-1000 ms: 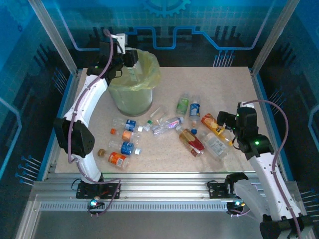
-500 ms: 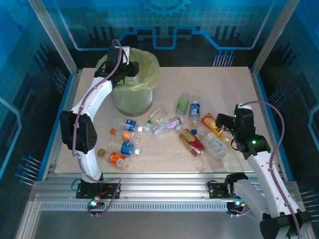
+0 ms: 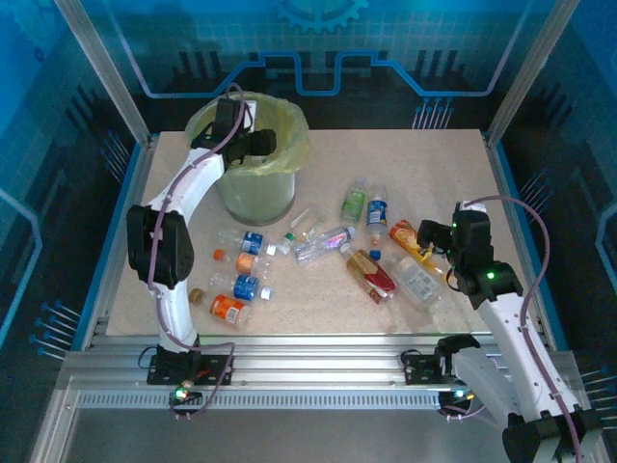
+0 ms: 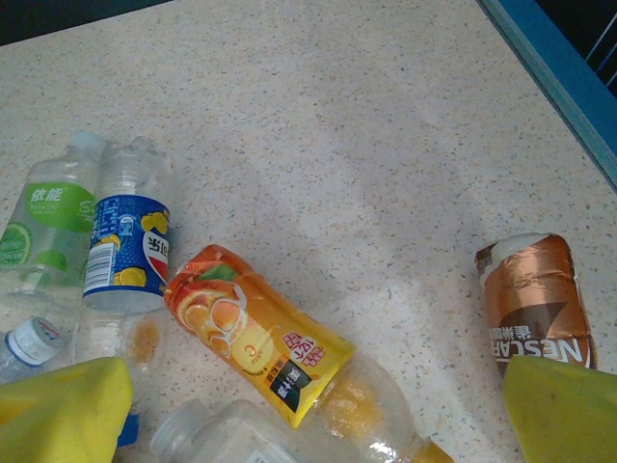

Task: Put the plastic bottles in the bin

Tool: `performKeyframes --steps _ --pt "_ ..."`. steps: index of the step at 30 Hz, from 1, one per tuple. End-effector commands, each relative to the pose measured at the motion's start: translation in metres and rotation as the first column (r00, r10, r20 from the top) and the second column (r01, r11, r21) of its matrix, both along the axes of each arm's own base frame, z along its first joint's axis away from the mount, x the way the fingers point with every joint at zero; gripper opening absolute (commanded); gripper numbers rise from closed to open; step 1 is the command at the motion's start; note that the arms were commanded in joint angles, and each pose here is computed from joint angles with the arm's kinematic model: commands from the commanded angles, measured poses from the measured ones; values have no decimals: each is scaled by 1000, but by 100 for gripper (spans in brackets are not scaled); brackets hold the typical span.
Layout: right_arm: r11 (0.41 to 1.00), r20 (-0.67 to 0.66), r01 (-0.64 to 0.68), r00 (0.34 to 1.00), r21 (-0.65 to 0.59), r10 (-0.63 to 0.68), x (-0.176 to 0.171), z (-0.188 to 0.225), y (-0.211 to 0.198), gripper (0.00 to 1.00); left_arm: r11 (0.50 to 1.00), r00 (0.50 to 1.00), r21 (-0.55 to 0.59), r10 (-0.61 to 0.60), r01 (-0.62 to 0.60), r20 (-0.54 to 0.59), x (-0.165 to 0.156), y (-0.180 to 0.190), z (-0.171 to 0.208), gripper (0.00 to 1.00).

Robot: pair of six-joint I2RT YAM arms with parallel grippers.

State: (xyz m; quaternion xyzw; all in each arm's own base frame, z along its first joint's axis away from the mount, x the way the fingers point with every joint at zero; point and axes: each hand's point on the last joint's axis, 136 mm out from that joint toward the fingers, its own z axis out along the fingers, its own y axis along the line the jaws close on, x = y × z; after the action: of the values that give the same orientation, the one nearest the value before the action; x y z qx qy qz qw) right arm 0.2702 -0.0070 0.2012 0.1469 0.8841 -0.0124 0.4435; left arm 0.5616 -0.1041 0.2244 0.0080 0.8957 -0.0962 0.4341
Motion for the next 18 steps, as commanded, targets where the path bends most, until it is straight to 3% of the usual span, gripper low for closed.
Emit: performKeyframes --steps 1,6,9,18 --pt "1000 3 -6 1000 -13 6 0 -2 2 100 1000 998 7 0 0 65 5 -2 36 78" --pt "1000 7 -9 1000 -21 9 2 1 1 100 1000 993 -6 21 -21 114 3 1 73 86" --pt "1000 7 -11 1000 -26 12 4 5 2 100 999 986 -28 47 -44 158 -5 5 107 99" --pt "999 18 -12 1000 -37 12 7 10 1 100 988 945 -113 138 -109 296 -78 27 205 99"
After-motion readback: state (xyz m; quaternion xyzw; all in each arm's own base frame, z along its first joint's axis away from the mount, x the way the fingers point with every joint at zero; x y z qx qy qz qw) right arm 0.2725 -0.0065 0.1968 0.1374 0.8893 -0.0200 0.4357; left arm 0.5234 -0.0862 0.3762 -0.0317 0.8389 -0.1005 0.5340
